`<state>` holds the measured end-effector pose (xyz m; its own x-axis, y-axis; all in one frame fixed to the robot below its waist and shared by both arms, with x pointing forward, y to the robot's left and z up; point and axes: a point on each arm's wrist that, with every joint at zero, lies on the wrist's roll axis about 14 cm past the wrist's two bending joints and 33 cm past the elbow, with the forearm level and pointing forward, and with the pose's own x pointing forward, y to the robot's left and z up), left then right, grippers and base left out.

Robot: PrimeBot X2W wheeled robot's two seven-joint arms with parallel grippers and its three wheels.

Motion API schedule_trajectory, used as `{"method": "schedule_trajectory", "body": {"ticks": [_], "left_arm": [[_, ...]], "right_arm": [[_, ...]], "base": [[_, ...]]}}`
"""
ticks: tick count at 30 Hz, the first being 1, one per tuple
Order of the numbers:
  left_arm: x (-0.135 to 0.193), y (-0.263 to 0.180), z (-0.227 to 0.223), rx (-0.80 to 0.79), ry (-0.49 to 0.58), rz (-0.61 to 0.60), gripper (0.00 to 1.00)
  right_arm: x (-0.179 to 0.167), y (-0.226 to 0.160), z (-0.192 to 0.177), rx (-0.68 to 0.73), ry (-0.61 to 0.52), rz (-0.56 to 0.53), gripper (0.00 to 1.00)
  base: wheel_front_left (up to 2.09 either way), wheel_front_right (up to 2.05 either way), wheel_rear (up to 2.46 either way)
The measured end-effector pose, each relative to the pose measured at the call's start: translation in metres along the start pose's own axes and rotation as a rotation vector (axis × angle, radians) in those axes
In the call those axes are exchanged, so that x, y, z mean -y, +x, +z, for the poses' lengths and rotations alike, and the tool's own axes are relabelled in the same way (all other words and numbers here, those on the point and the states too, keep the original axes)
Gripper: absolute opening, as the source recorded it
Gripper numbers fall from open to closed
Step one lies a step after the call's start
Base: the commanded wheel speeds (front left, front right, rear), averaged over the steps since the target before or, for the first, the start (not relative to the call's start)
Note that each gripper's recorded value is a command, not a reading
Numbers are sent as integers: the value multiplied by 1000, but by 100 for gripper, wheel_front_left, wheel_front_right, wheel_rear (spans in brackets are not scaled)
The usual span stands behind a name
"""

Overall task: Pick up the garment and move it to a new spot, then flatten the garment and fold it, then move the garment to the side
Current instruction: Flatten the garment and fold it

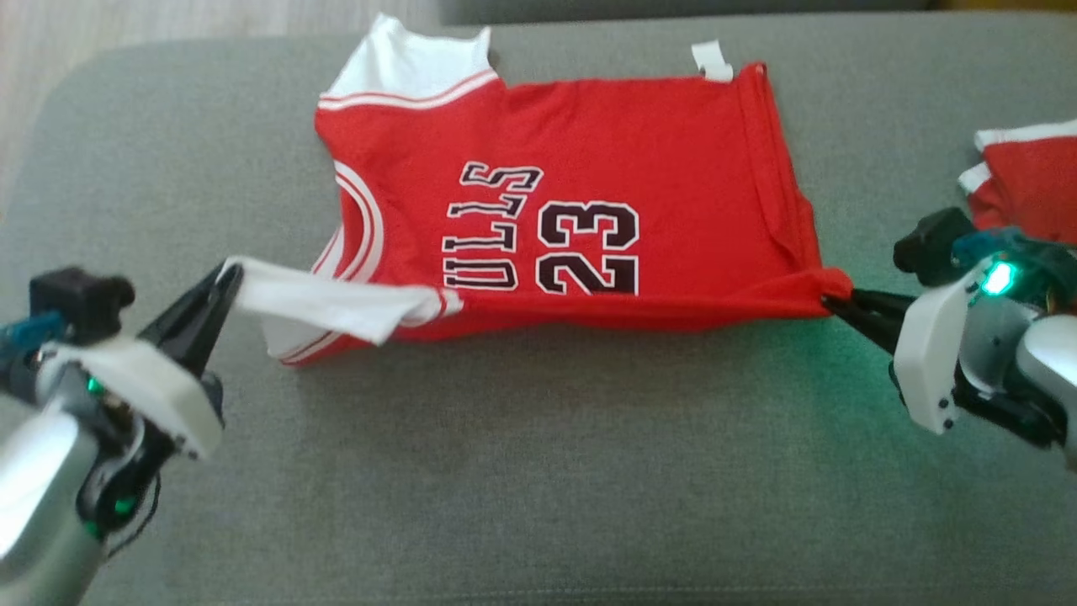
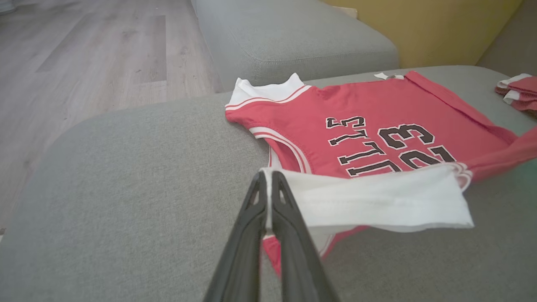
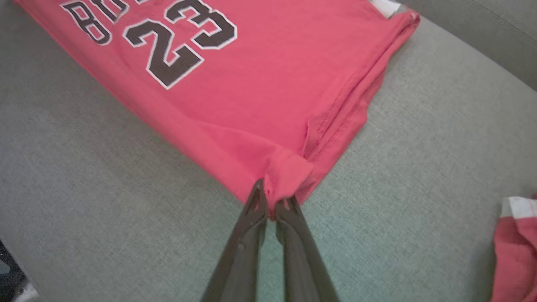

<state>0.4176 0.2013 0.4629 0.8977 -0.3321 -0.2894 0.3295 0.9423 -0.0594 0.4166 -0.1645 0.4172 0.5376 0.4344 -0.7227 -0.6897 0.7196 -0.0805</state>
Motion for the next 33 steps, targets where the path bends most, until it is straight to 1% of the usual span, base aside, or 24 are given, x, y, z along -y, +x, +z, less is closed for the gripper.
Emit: {"method": "schedule_trajectory", "body": {"ticks": [5,13,20,21,22,23,24,25,28,29,31,33], "left_arm": [[-1,29,0,-28,40,-28,0],[-2,64,-13,-100,113,-53,0],[-11,90,-4,-98,181,-51,0],[-12,94,-3,-99,186,-49,0],[-12,94,-3,-99,186,-49,6],[-12,97,-2,-96,191,-48,26],[-13,99,-1,-92,193,-44,85],[-15,102,0,-85,190,-36,100],[-15,108,9,-44,159,-21,100],[-14,110,20,9,133,-8,100],[-15,110,35,69,114,14,100],[-17,109,53,134,63,50,100]], "right_arm": [[6,15,-3,-25,9,4,0],[18,32,-4,-55,7,-3,0],[25,44,3,-52,-1,-4,0],[26,46,5,-45,-5,-7,32],[26,46,5,-45,-5,-7,100],[28,48,9,-32,-6,-13,100],[31,49,12,-20,-8,-21,100],[35,50,15,-5,-6,-31,100],[49,50,31,75,31,-78,100],[61,47,45,153,63,-117,100],[73,41,62,249,89,-161,100],[83,32,85,385,147,-205,100]], "base": [[0,0,0],[0,0,0],[0,0,0],[0,0,0],[0,0,0],[0,0,0],[0,0,0],[0,0,0],[0,0,0],[0,0,0],[0,0,0],[0,0,0]]}}
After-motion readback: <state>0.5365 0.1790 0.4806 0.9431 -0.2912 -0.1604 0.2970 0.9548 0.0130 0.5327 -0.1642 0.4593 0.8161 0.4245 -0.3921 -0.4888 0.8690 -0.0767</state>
